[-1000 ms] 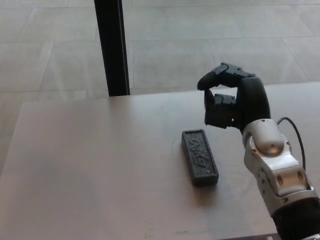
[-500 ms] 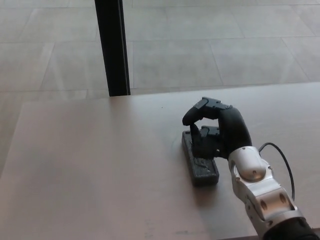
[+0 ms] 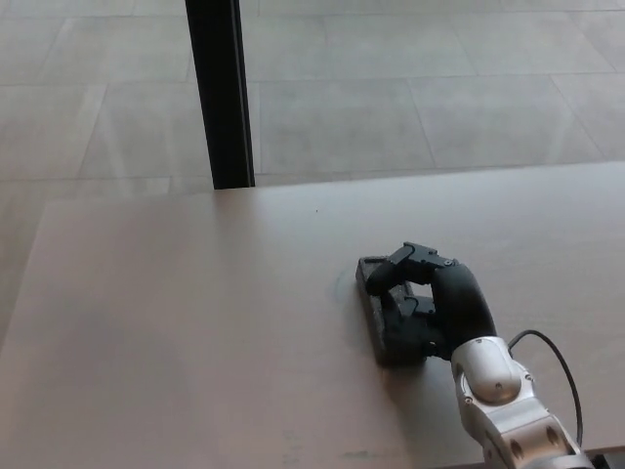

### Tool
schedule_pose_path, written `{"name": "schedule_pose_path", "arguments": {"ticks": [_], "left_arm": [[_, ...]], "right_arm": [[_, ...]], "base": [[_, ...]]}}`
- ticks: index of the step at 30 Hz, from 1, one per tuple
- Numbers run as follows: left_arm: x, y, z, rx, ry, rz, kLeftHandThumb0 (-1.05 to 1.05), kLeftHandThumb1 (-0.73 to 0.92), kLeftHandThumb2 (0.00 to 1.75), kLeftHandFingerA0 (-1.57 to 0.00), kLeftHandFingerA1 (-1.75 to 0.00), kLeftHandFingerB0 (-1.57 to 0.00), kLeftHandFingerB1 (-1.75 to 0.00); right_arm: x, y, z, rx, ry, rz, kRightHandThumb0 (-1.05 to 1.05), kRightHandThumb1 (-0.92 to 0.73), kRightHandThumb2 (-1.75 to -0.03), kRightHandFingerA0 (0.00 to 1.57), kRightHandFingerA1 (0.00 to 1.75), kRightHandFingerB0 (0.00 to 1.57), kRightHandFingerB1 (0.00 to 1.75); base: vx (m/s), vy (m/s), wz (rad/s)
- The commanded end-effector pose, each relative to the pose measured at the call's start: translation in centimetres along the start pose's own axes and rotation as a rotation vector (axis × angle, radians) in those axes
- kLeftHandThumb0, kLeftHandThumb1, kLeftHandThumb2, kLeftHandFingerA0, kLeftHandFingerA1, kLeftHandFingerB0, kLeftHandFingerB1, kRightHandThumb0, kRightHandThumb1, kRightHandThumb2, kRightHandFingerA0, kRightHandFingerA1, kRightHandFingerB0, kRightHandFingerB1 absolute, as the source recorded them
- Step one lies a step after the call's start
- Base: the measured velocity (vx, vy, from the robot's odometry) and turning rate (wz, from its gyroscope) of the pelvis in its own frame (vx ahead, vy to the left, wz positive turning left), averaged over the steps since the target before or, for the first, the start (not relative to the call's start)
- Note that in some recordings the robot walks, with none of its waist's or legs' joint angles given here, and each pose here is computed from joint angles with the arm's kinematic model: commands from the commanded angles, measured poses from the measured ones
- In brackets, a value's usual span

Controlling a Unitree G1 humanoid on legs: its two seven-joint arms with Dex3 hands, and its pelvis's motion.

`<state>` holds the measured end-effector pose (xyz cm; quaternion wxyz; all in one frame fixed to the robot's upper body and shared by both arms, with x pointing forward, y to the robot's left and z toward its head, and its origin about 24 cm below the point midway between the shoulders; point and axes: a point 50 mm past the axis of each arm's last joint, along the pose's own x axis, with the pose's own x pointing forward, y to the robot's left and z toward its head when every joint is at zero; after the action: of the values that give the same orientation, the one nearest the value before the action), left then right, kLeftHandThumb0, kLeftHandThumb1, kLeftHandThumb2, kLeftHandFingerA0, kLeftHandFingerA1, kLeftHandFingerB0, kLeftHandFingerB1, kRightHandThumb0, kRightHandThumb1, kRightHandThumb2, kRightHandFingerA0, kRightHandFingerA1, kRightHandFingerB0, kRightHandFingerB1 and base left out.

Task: The robot uses its right hand to hold the eraser kept in the middle of the desk and use it to wipe the desk by swiping its surface twice

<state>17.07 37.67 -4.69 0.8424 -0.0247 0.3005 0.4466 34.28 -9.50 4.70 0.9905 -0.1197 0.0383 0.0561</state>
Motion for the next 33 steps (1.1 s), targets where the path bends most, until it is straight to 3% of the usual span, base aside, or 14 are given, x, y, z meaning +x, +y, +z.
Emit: {"name": "schedule_pose_path", "arguments": {"ticks": [1, 2, 8, 13, 20, 21, 23, 24, 25, 26, 28, 30, 31, 33], "left_arm": [[0.2, 0.6, 0.8, 0.001, -0.022, 0.016, -0.75, 0.73, 0.61, -0.46, -1.08, -0.46, -0.92], [0.2, 0.6, 0.8, 0.006, -0.022, 0.019, -0.75, 0.73, 0.61, -0.5, -1.12, -0.48, -0.95], [0.3, 0.5, 1.0, -0.05, -0.014, -0.003, -0.72, 0.73, 0.6, -0.43, -1.09, -0.49, -0.9], [0.3, 0.2, 1.2, 0.013, -0.023, 0.027, -0.75, 0.73, 0.61, -0.53, -1.08, -0.52, -0.87], [0.3, 0.2, 1.7, 0.003, -0.037, 0.01, -0.78, 0.74, 0.62, -0.47, -1.08, -0.53, -0.9], [0.3, 0.2, 1.7, -0.009, -0.038, 0.015, -0.8, 0.53, 0.94, -0.49, -0.94, -0.5, -0.84], [0.4, 0.4, 1.9, -0.007, -0.043, 0.015, -0.77, 0.74, 0.62, -0.42, -0.99, -0.48, -0.84], [0.4, 0.4, 1.9, -0.011, -0.042, 0.014, -0.72, 0.59, 1.08, -0.5, -0.86, -0.52, -0.8], [0.4, 0.4, 2.0, -0.024, -0.036, 0.013, -0.75, 0.74, 0.6, -0.45, -1.06, -0.51, -0.88], [0.5, 0.4, 2.0, -0.051, -0.029, 0.023, -0.74, 0.72, 0.6, -0.47, -1.05, -0.52, -0.88], [0.5, 0.4, 1.9, -0.067, -0.032, 0.018, -0.74, 0.72, 0.6, -0.46, -1.08, -0.51, -0.9], [0.5, 0.4, 1.9, -0.053, -0.035, 0.019, -0.75, 0.74, 0.61, -0.47, -1.1, -0.5, -0.9], [0.4, 0.4, 1.9, -0.045, -0.031, 0.025, -0.76, 0.74, 0.62, -0.48, -1.11, -0.48, -0.91], [0.3, 0.4, 1.9, -0.027, -0.034, 0.029, -0.76, 0.75, 0.62, -0.49, -1.07, -0.5, -0.91]], "right_arm": [[-1.0, 0.1, -3.3, 0.008, 0.127, -0.024, -0.2, -0.52, -1.12, 0.98, 1.75, 0.74, 1.7], [-1.2, -0.1, -3.7, -0.006, 0.131, -0.03, -0.26, -0.51, -1.14, 1.26, 1.44, 1.04, 1.31], [-1.6, -1.5, -5.4, -0.08, 0.184, -0.047, -0.31, -0.55, -1.12, 1.23, 1.41, 1.03, 1.3], [-1.3, -2.6, -5.7, -0.186, 0.171, -0.014, -0.19, -0.53, -1.08, 0.95, 1.75, 0.75, 1.72], [-0.9, -5.7, -5.4, -0.438, 0.154, -0.021, -0.25, -0.58, -0.96, 0.99, 1.74, 0.7, 1.46], [-1.0, -6.5, -5.4, -0.449, 0.153, -0.044, -0.27, -0.68, -0.78, 0.82, 1.75, 0.72, 1.48], [-0.7, -7.2, -5.1, -0.457, 0.146, -0.064, -0.23, -0.67, -0.81, 0.99, 1.74, 0.72, 1.43], [-0.8, -8.0, -5.2, -0.475, 0.159, -0.081, -0.27, -0.61, -0.89, 0.83, 1.75, 0.72, 1.53], [-0.9, -8.9, -5.2, -0.49, 0.17, -0.118, -0.27, -0.61, -0.87, 0.86, 1.75, 0.73, 1.39], [-1.0, -9.7, -5.3, -0.494, 0.178, -0.134, -0.25, -0.67, -0.78, 0.85, 1.67, 0.73, 1.03], [-1.5, -10.8, -5.7, -0.47, 0.191, -0.159, -0.23, -0.63, -0.87, 0.83, 1.75, 0.71, 1.41], [-2.2, -12.2, -6.5, -0.45, 0.236, -0.207, -0.22, -0.61, -0.88, 0.82, 1.75, 0.67, 1.54], [-2.8, -13.0, -7.1, -0.444, 0.258, -0.229, -0.22, -0.68, -0.69, 0.93, 1.68, 0.78, 1.15], [-3.4, -13.9, -7.7, -0.403, 0.279, -0.272, -0.23, -0.6, -0.84, 0.85, 1.75, 0.67, 1.5]], "base": [[0.0, 0.0, 0.0], [0.0, 0.0, 0.0], [0.0, 0.0, 0.0], [0.0, 0.0, 0.0], [0.0, 0.0, 0.0], [0.0, 0.0, 0.0], [0.0, 0.0, 0.0], [0.0, 0.0, 0.0], [0.0, 0.0, 0.0], [0.0, 0.0, 0.0], [0.0, 0.0, 0.0], [0.0, 0.0, 0.0], [0.0, 0.0, 0.0], [0.0, 0.0, 0.0]]}}
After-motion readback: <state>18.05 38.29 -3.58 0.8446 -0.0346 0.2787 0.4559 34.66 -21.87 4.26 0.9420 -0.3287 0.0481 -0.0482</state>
